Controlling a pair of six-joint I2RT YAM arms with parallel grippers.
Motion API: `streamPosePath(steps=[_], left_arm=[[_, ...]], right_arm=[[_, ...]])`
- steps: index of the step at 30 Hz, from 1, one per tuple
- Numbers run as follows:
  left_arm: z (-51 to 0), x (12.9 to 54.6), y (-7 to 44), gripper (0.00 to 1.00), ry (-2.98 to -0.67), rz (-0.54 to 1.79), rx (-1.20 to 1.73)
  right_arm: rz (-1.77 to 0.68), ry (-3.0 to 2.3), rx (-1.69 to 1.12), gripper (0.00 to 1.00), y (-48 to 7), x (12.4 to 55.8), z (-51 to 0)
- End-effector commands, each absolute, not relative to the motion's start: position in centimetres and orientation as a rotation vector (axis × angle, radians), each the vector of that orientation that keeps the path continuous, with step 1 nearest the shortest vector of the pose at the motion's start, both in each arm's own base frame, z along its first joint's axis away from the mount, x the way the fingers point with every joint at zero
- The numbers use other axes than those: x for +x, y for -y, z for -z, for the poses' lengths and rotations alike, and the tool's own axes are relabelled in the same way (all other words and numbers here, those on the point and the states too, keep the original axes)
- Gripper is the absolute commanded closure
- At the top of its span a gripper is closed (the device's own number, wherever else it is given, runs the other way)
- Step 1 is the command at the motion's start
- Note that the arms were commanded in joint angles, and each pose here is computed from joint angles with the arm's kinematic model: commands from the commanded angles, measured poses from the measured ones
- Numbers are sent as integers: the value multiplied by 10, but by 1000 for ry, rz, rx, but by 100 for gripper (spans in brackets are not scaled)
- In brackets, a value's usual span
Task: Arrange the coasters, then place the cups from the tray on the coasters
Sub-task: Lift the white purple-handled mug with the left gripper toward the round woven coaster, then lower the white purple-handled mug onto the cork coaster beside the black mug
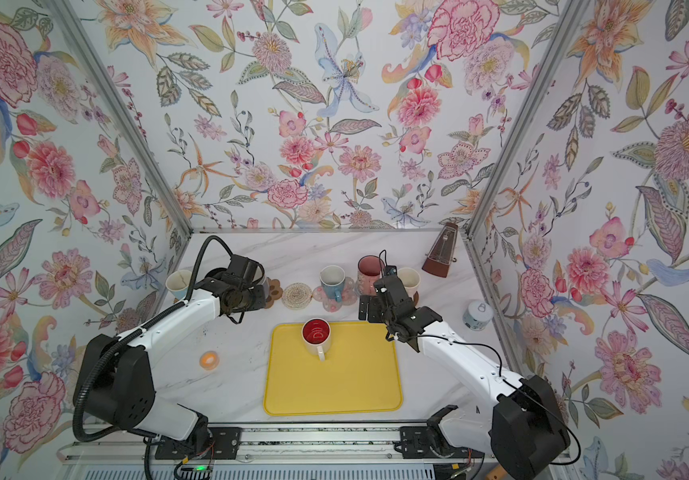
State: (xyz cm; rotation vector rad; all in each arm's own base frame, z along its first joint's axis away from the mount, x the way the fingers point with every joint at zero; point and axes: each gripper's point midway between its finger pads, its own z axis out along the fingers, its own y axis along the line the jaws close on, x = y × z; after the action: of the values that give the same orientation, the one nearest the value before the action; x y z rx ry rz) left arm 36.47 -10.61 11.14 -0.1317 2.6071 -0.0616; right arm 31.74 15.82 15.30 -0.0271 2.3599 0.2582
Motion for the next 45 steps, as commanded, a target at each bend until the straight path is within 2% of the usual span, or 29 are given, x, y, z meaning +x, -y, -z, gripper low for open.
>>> streamPosePath(steps=[1,5,45], left_arm=[[-137,392,109,100,-2503,90,-101],[-122,399,104,100,-2529,78,-112],[-87,417,96,100,-2604,76,-60]], right_arm=[[-227,-2367,25,1,-148,313,-153],[-225,-2371,29,1,-147,313,-153],[-225,-2382,37,1,-150,317,-156]])
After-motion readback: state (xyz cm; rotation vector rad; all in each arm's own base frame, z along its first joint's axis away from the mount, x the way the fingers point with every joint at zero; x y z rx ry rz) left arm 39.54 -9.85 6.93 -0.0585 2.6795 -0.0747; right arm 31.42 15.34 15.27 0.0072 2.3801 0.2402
